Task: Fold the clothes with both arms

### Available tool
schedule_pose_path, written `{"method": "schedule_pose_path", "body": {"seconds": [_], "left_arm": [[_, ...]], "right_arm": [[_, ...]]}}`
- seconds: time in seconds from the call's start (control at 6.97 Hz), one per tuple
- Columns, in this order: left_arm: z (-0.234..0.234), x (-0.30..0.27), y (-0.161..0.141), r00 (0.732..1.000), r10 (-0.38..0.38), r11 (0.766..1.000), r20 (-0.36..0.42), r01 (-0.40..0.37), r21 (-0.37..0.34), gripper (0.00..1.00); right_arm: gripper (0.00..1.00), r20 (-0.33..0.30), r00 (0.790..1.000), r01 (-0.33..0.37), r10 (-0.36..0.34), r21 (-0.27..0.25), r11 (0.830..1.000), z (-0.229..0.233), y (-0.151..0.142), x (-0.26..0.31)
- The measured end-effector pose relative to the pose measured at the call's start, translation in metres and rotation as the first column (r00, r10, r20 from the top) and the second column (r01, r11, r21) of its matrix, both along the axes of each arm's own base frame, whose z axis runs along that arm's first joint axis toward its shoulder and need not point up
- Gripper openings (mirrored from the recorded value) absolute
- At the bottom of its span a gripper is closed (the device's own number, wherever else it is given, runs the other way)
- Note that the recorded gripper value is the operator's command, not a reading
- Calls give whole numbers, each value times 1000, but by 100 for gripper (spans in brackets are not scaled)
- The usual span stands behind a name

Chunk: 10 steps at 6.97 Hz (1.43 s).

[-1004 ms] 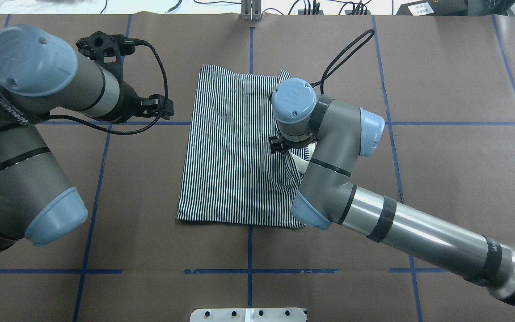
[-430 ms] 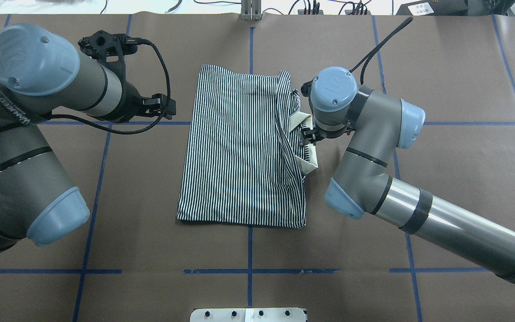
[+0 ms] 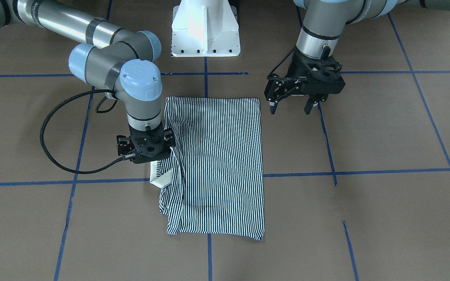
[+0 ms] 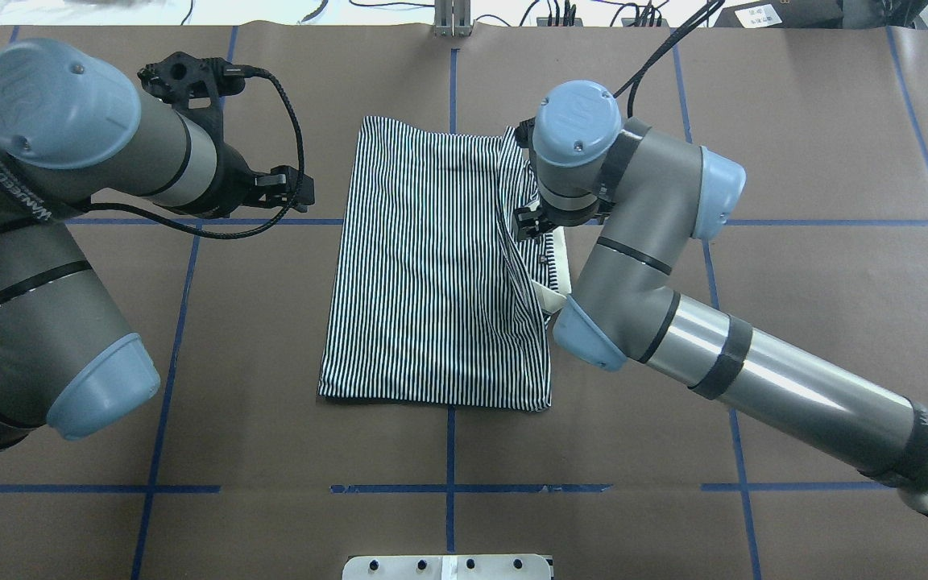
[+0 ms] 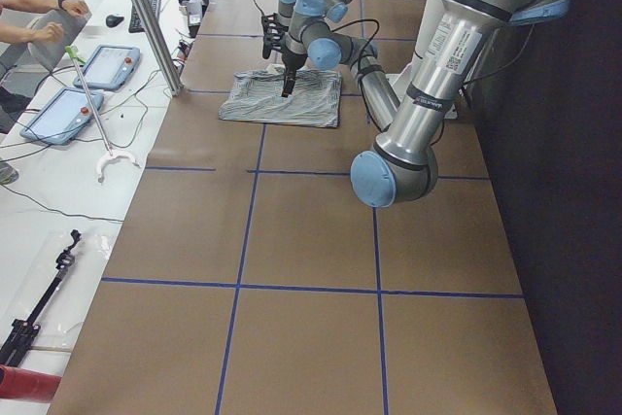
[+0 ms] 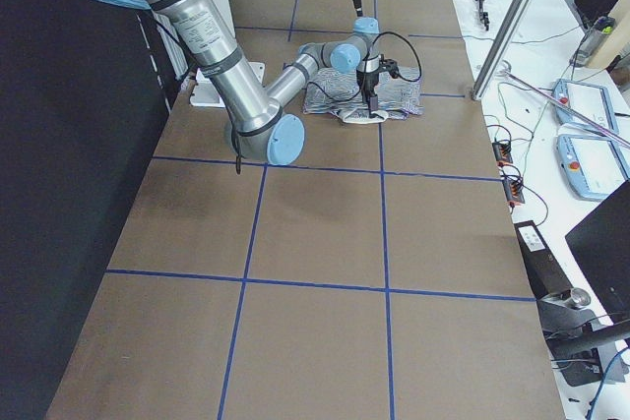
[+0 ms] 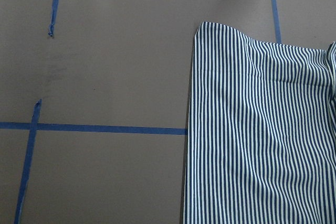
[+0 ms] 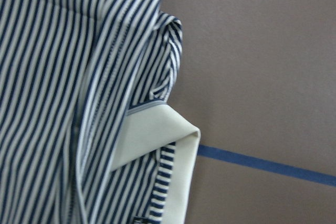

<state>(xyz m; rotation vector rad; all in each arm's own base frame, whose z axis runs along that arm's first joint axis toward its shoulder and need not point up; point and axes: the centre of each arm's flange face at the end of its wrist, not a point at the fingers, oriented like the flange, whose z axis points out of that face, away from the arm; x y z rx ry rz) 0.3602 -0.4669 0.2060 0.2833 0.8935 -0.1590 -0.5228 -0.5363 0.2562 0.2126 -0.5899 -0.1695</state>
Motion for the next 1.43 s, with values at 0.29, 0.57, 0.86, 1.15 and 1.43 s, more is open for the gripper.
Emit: {"method": "schedule_pose_path", "body": {"seconds": [0.29, 0.57, 0.86, 1.15, 1.43], "left_arm": [[1, -2, 0, 1000, -2, 1000, 0, 2, 0, 100], [1, -2, 0, 1000, -2, 1000, -1, 2, 0, 100], [1, -1, 0, 1000, 0, 1000, -1, 0, -2, 100], [1, -1, 0, 1000, 0, 1000, -1, 0, -3, 100], [1, 0, 0, 1000, 1, 1000, 0, -1, -3, 100]], "right_arm": [[100, 2, 1000, -5, 5, -19, 1000, -25, 7, -43], [100, -23, 1000, -2, 2, -14, 1000, -22, 19, -64], [100, -50, 999, 4, -5, -16, 1000, -6, 22, -67], [100, -73, 997, 4, -6, -23, 1000, 12, 20, -63], [100, -88, 996, -3, 2, -11, 1000, 30, -8, -23]]}}
